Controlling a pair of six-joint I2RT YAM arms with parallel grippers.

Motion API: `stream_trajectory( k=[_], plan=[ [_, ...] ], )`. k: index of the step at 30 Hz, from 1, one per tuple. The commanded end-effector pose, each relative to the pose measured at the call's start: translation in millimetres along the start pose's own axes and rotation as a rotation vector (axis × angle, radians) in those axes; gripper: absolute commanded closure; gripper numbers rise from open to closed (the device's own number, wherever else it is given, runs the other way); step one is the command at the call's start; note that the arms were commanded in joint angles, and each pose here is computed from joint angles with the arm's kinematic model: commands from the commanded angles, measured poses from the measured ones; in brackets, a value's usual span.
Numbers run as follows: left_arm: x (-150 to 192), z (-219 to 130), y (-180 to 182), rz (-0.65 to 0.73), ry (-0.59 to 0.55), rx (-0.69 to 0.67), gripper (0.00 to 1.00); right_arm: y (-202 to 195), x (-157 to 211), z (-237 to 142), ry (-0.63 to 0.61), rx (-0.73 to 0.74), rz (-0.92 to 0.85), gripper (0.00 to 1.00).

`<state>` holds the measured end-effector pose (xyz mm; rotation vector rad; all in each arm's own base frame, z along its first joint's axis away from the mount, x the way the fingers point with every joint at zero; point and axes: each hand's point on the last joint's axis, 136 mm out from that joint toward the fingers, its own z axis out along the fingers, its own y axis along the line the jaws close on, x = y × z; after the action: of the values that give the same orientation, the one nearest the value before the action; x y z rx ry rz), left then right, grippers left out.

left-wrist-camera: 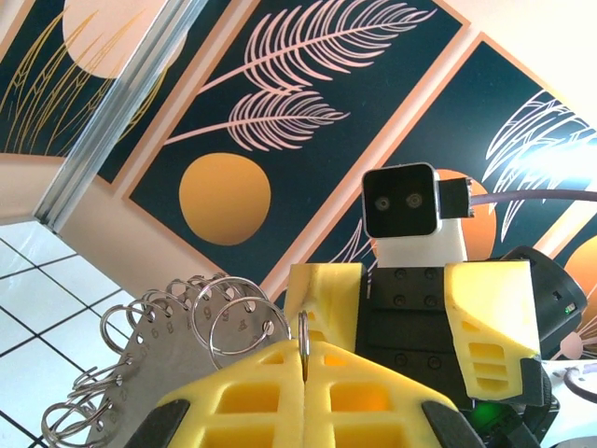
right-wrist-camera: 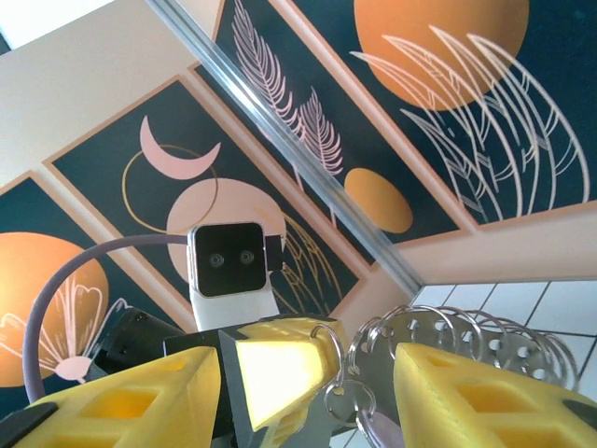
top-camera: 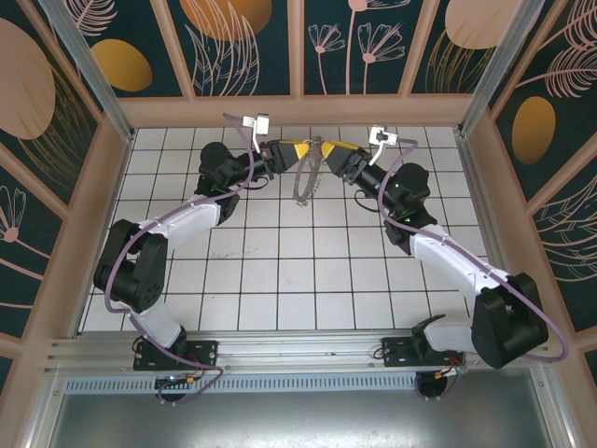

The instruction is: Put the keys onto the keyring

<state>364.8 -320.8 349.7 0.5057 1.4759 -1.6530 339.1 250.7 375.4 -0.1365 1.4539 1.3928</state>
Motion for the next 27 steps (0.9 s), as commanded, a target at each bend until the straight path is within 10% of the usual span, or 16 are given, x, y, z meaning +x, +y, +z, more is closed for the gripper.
stream_trajectory(
  k=[1, 27],
  plan=[
    [-11.9, -0.5, -20.9, 0.045, -0.042, 0.038, 1.0, 26.7, -16.2, 4.9, -0.032, -0.127, 0.03, 0.48],
    [-11.4, 1.8, -23.6, 0.042, -0.044, 0.047, 1.0, 17.4, 4.8, 25.4, 0.025, -0.139, 0.06, 0.64]
  ],
)
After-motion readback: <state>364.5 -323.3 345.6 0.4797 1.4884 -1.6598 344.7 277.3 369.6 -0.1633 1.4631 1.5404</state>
